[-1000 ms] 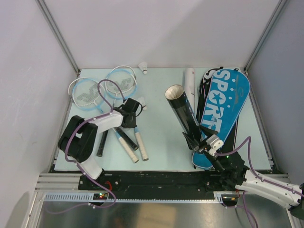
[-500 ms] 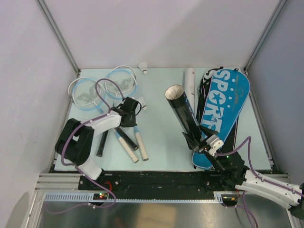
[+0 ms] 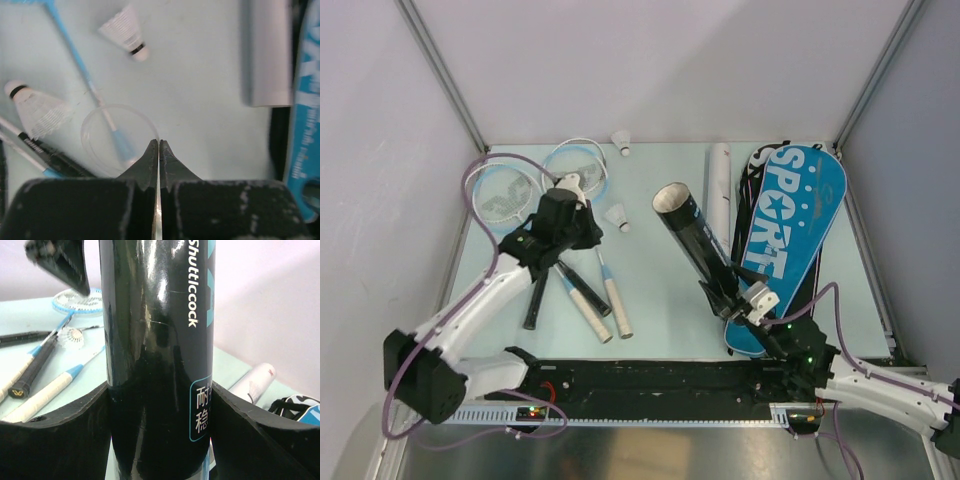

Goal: Pack up the badminton gear
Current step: Close the lid on the shuttle tube.

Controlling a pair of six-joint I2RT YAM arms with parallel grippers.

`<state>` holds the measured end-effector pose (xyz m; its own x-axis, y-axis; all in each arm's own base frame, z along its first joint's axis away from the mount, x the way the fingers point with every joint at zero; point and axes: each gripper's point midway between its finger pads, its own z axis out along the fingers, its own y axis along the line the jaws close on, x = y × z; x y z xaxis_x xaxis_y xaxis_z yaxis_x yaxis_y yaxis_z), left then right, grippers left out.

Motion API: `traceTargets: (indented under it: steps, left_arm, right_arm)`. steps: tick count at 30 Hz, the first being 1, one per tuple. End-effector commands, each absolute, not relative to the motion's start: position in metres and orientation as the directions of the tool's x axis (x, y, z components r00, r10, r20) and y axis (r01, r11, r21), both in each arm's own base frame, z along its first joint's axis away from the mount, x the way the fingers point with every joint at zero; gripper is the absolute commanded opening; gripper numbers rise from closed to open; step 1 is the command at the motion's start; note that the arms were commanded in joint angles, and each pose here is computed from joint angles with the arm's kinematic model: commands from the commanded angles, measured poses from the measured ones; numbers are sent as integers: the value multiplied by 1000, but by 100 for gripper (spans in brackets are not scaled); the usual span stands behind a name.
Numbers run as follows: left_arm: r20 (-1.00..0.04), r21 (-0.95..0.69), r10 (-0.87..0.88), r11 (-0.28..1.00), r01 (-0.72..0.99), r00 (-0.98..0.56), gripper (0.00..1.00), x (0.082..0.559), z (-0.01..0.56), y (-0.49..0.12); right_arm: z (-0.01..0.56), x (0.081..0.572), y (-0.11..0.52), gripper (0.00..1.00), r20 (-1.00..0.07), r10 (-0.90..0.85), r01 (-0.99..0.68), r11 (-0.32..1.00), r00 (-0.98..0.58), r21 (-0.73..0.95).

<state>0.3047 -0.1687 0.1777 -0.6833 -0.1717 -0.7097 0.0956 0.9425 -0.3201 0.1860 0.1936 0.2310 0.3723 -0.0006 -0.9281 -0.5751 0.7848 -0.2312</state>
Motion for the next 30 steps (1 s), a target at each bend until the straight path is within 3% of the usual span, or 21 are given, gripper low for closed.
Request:
traceTargets:
  steps: [1,11,20,30]
  left_arm:
    - [-751,-453,-218,857,246,-623,0,288,245,-190]
    - [-813,-541,-237,644,541,-532,0,213,335,-202]
    - [-856,-494,-206,596,633,-474,0,168,358,-187]
    - [-888,-450,-159,498,742,-431,0,128,379,-186]
  right_arm:
    - [266,185,198,21,-906,84,-576,795,416,-190]
    - [244,177,236,26,-882,5,-659,666,472,-349]
    - [246,171,222,25,-831,-34,-613,659,555,-436]
    - [236,187,218,25,-769,-250,-510,623,589,-593]
